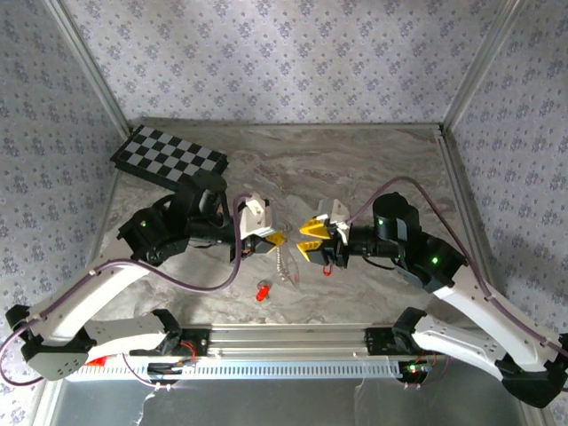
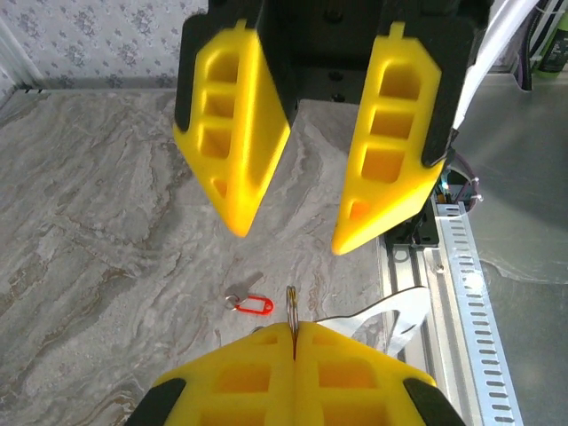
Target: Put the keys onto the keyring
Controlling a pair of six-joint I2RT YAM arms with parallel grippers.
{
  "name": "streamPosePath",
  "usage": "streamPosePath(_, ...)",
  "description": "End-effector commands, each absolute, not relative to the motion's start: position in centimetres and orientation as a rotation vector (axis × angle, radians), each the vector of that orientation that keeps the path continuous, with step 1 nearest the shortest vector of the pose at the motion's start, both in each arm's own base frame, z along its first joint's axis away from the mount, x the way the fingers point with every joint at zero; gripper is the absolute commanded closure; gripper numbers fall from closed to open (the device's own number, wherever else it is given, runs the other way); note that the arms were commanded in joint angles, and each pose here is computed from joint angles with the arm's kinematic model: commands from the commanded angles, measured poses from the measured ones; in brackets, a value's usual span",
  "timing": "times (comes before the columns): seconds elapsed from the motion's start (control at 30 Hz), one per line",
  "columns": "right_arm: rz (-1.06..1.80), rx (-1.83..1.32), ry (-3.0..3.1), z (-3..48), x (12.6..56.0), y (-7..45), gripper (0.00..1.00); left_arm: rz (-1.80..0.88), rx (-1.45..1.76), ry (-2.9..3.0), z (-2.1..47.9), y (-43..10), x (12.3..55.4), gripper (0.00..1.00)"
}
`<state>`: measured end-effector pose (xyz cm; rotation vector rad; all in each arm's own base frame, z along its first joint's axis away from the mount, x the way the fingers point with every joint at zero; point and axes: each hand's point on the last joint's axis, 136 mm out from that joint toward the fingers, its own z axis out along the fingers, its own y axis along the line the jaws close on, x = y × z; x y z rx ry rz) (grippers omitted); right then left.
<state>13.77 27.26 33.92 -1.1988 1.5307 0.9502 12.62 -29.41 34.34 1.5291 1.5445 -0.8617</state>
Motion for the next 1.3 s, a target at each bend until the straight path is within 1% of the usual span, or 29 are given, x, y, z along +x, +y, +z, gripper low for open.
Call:
streamPosePath(0.0, 0.935, -1.215, 1.481, 35.3, 13.5, 27.4, 0.61, -0.846, 1.556, 1.496, 35.5, -29.4, 12.2, 1.00)
streamPosePath(0.2, 0.956, -1.241, 1.466, 35.3, 13.5, 28.2, 0.61, -0.854, 1.577, 1.502, 35.0, -29.8, 12.2, 1.00)
streamPosePath(0.27, 0.960, -1.250, 1.466, 35.2, 13.5, 28.3, 0.63, -0.859, 1.580, 1.499, 35.0, -29.9, 12.1, 1.00)
streamPosePath(0.7, 0.970, -1.277, 1.477, 34.4, 13.4, 28.9, 0.82, -0.872, 1.594, 1.508, 34.5, -30.4, 12.1, 1.00)
streamPosePath(0.8, 0.973, -1.284, 1.477, 34.2, 13.3, 29.1, 0.84, -0.871, 1.595, 1.508, 34.4, -30.5, 12.1, 1.00)
streamPosePath(0.87, 0.973, -1.286, 1.478, 34.2, 13.4, 29.2, 0.89, -0.873, 1.591, 1.507, 34.4, -30.6, 12.2, 1.00)
streamPosePath(0.93, 0.970, -1.290, 1.481, 34.0, 13.4, 29.2, 0.98, -0.875, 1.587, 1.506, 34.4, -30.6, 12.2, 1.00)
streamPosePath(0.97, 0.967, -1.289, 1.485, 34.0, 13.4, 29.2, 1.00, -0.877, 1.583, 1.504, 34.5, -30.7, 12.2, 1.00)
streamPosePath(1.13, 0.938, -1.277, 1.484, 34.0, 13.6, 28.9, 1.00, -0.899, 1.556, 1.500, 34.7, -30.7, 12.0, 1.00)
streamPosePath(1.27, 0.956, -1.219, 1.434, 35.2, 13.6, 28.6, 1.00, -0.925, 1.457, 1.468, 35.4, -30.7, 12.4, 0.80)
